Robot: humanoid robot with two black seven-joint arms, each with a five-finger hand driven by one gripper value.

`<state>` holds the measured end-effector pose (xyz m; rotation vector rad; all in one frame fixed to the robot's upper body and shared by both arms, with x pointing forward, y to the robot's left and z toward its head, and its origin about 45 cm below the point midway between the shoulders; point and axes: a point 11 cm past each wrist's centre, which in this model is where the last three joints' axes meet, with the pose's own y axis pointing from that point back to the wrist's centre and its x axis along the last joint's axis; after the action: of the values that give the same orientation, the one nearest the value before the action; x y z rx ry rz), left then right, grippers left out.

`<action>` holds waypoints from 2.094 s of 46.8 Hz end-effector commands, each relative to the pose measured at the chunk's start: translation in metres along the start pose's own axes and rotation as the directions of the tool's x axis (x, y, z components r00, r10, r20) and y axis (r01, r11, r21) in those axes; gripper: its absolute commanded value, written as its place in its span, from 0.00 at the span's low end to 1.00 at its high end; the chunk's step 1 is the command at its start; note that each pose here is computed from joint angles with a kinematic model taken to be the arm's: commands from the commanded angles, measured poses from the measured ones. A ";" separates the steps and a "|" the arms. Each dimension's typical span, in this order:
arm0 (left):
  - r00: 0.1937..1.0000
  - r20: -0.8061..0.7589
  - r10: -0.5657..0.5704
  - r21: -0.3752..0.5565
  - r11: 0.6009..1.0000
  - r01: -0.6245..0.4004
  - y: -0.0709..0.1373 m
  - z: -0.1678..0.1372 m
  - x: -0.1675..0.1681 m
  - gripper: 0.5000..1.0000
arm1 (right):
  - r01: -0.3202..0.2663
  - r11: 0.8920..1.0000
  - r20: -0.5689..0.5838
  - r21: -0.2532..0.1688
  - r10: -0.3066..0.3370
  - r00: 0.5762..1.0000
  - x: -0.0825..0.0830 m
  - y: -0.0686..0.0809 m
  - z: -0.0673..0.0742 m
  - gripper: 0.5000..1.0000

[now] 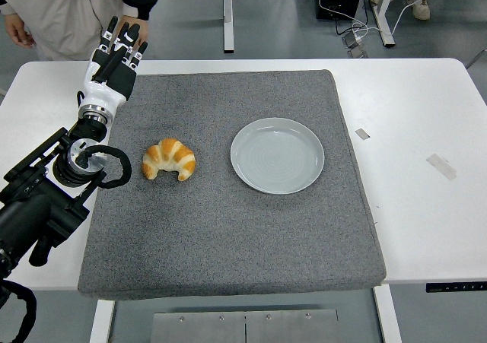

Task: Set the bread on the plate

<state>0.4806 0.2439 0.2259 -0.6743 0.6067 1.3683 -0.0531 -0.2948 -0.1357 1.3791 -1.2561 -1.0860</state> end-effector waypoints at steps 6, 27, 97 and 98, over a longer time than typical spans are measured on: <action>1.000 0.008 -0.011 -0.021 1.000 0.011 0.000 0.003 -0.001 1.00 | 0.000 1.000 -0.001 0.000 0.000 1.000 0.000 0.000 0.000 1.00; 0.932 0.331 -0.148 0.097 0.988 0.122 -0.004 0.007 -0.012 0.99 | 0.000 1.000 -0.001 0.001 0.000 1.000 0.000 0.000 -0.001 1.00; -0.281 0.632 -0.722 0.772 0.618 0.149 0.044 0.041 0.000 0.97 | 0.000 1.000 0.003 0.009 0.000 1.000 0.000 -0.001 -0.005 1.00; -0.286 0.629 -0.723 0.774 0.616 0.146 0.045 0.041 0.000 0.96 | 0.000 1.000 0.003 0.009 0.000 1.000 0.000 -0.001 -0.005 1.00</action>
<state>0.4366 0.2775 0.2508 0.6091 -0.6592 0.4954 -0.0480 -0.2946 -0.1359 1.3846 -1.2649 -1.0835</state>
